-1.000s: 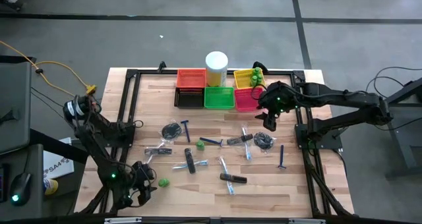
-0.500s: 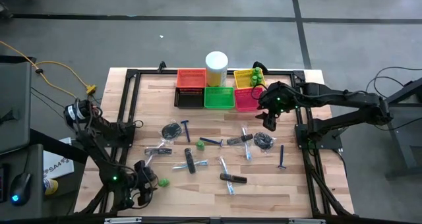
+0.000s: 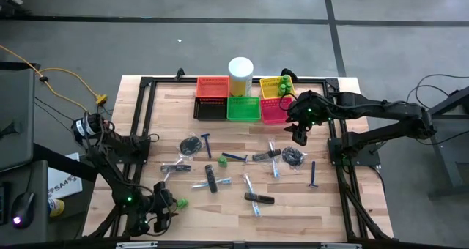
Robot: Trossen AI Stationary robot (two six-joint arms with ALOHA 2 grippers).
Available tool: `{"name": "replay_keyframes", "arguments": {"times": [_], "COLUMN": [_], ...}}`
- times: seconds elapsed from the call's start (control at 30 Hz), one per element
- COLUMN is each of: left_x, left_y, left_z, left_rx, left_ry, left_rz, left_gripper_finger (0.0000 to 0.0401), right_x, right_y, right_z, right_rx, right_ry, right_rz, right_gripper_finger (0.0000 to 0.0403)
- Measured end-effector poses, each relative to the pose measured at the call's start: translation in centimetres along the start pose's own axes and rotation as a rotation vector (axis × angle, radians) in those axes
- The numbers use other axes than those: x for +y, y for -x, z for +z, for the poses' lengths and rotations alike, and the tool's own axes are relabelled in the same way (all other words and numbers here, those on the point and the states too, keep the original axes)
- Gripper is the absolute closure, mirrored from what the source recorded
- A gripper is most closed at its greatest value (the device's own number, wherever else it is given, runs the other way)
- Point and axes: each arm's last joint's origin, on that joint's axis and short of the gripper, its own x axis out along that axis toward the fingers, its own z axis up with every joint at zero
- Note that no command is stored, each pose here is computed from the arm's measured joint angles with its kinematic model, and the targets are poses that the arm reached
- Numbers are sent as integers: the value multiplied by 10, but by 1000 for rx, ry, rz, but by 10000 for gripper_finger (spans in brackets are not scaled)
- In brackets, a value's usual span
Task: Pick & Place Travel size toiletries
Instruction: Put the green shampoo into the yellow bin
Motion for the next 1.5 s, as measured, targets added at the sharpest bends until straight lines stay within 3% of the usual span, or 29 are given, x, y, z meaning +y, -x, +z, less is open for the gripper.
{"name": "replay_keyframes", "arguments": {"times": [0.87, 1.2, 1.5], "left_x": [2, 8, 8], "left_y": [-1, -16, -15], "left_z": [7, 26, 28], "left_rx": [-153, -89, -140], "left_ry": [18, 67, 80], "left_rz": [41, 71, 77], "left_gripper_finger": [155, 155, 169], "right_x": [-1, -1, -1], "right_y": [0, 0, 0], "right_z": [0, 0, 0], "right_rx": [-4, -5, -5], "right_ry": [-10, -17, -21], "right_rz": [-26, -26, -26], "right_gripper_finger": [254, 254, 254]}}
